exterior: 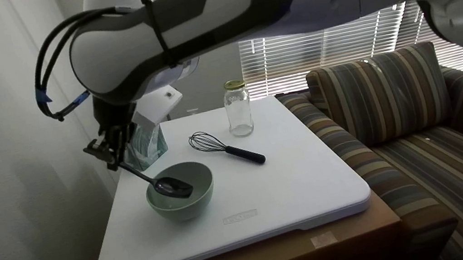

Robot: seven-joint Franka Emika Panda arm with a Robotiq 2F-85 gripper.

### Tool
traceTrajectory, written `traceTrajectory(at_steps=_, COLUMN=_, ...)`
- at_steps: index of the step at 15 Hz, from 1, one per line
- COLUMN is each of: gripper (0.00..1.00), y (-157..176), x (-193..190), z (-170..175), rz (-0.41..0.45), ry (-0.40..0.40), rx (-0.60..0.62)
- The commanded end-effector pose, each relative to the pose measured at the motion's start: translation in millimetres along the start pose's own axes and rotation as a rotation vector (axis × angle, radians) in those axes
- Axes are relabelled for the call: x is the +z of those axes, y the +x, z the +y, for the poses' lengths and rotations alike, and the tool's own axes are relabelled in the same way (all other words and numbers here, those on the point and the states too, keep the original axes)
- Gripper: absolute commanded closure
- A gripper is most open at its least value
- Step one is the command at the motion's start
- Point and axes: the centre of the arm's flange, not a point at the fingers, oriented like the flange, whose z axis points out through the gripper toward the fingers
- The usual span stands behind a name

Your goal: Put the black spoon on the table

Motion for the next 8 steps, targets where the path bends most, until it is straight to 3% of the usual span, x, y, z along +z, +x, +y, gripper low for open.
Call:
traceTrajectory(at_steps=1, gripper=0.95, y=11.0, x=-36.7, z=12.3, rz=0.054, ry=-0.037, rx=-0.007)
traceTrajectory(at_steps=5, gripper=0.95, y=18.8, x=-82.1, z=20.5, rz=0.128, ry=-0.048, rx=0.003)
traceTrajectory(at_steps=8, gripper=0.95, y=21.0, x=-113.2, z=28.6, rz=0.117, ry=-0.054, rx=0.008)
